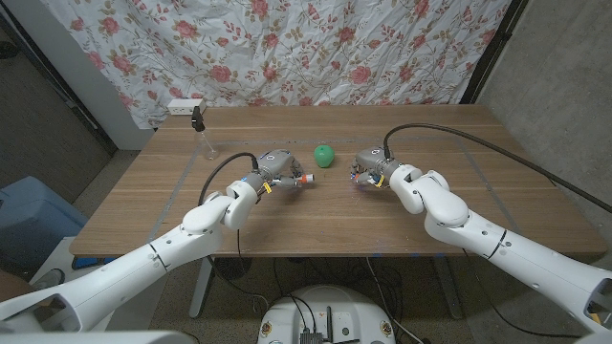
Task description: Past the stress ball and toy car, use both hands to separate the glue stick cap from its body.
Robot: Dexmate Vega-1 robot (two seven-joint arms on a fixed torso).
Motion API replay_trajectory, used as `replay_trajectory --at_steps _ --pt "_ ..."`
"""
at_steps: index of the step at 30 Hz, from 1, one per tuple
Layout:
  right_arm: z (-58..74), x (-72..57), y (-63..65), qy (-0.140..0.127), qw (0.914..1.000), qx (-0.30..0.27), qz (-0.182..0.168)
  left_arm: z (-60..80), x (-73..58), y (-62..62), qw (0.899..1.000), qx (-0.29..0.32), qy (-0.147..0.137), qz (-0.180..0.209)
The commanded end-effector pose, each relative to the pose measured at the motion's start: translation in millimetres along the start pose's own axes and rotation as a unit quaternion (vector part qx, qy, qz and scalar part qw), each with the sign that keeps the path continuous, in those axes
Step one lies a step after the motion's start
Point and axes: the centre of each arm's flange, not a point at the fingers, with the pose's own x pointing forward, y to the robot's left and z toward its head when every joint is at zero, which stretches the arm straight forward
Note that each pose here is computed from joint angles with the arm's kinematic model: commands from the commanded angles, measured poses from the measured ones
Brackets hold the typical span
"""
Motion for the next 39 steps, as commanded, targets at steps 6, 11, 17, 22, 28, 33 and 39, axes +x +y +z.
replay_trajectory --at_steps 6,11,17,22,28,33,39 --pt "3.3 6.1 4.5 0.004 1.0 0.002 0.008 -1.1 1.5 -5.6 1.0 0.004 0.007 -0.02" --pt "3.8 7.0 6.2 0.005 0.9999 0.004 0.01 -1.1 2.2 -6.8 1.0 0.006 0.008 -0.024" --pt "3.7 8.0 7.3 0.009 0.9999 0.007 0.011 -1.1 2.5 -7.4 1.0 0.007 0.011 -0.029" --pt "3.8 7.9 7.5 0.01 0.9999 0.004 0.011 -1.3 2.4 -7.8 0.999 0.007 0.014 -0.034" --pt "4.3 8.7 7.3 0.015 0.9998 0.007 0.013 -2.4 2.5 -7.7 0.999 0.009 0.014 -0.037" --pt "4.6 9.5 6.5 0.013 0.9998 0.011 0.014 -5.6 2.3 -6.9 0.999 0.012 0.017 -0.039" --pt "4.1 9.8 5.0 0.012 0.9996 0.013 0.02 -8.0 2.2 -6.2 0.999 0.015 0.018 -0.04"
